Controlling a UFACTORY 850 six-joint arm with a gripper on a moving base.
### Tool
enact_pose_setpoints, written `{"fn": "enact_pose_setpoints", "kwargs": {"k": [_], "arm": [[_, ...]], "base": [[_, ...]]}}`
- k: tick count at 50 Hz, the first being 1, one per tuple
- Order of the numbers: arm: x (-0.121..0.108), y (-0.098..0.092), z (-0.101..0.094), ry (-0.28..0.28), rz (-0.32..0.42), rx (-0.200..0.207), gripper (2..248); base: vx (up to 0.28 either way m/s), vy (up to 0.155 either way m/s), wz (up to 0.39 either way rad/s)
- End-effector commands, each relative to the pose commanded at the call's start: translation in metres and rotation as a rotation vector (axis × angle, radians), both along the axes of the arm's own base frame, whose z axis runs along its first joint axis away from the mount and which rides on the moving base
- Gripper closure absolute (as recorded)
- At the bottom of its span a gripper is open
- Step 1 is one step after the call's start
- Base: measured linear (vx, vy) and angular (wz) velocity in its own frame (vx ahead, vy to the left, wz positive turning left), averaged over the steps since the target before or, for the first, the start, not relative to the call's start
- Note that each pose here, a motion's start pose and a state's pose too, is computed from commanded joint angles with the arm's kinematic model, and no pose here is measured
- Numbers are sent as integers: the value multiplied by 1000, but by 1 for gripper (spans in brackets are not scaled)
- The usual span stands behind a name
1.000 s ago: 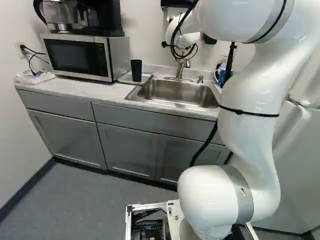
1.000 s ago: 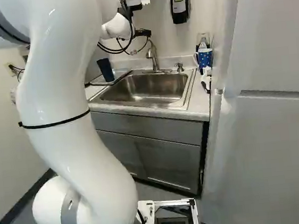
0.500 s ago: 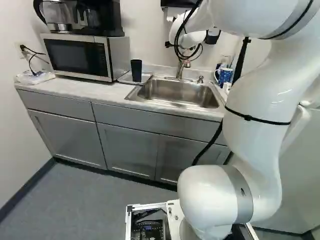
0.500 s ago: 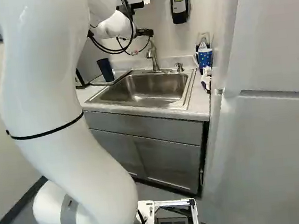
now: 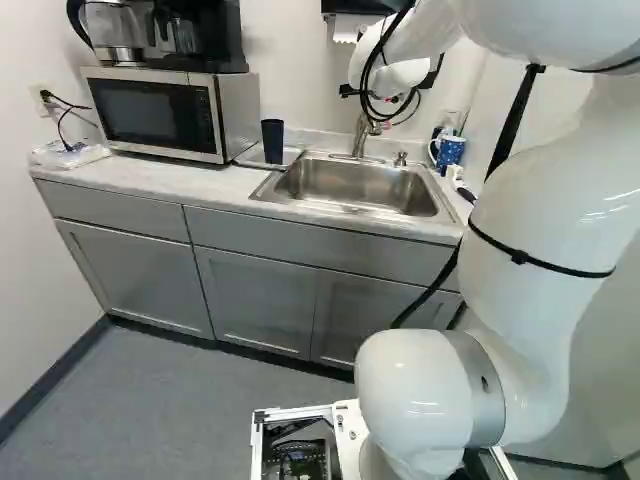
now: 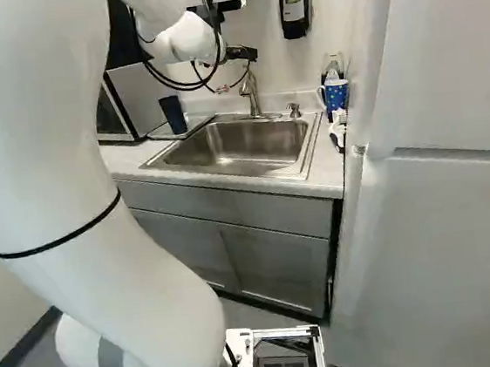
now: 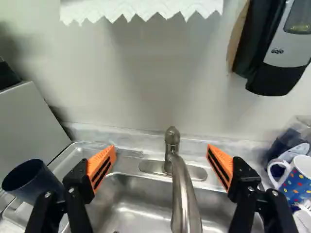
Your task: Rinse the cup and place it in the tray
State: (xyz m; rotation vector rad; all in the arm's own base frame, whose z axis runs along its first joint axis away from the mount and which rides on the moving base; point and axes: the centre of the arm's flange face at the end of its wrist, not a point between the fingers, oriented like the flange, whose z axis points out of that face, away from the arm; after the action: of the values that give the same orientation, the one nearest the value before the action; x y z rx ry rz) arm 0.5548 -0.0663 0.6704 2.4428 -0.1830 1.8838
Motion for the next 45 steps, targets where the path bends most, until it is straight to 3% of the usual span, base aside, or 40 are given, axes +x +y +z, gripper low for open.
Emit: {"fn": "enact_pose_setpoints", "kwargs": {"k": [11, 45], "arm": [[-24, -7, -7, 83, -18, 8, 3], [-107, -11, -36, 432, -43, 23, 3]], "base": [[0, 0, 0], [0, 0, 0]]}}
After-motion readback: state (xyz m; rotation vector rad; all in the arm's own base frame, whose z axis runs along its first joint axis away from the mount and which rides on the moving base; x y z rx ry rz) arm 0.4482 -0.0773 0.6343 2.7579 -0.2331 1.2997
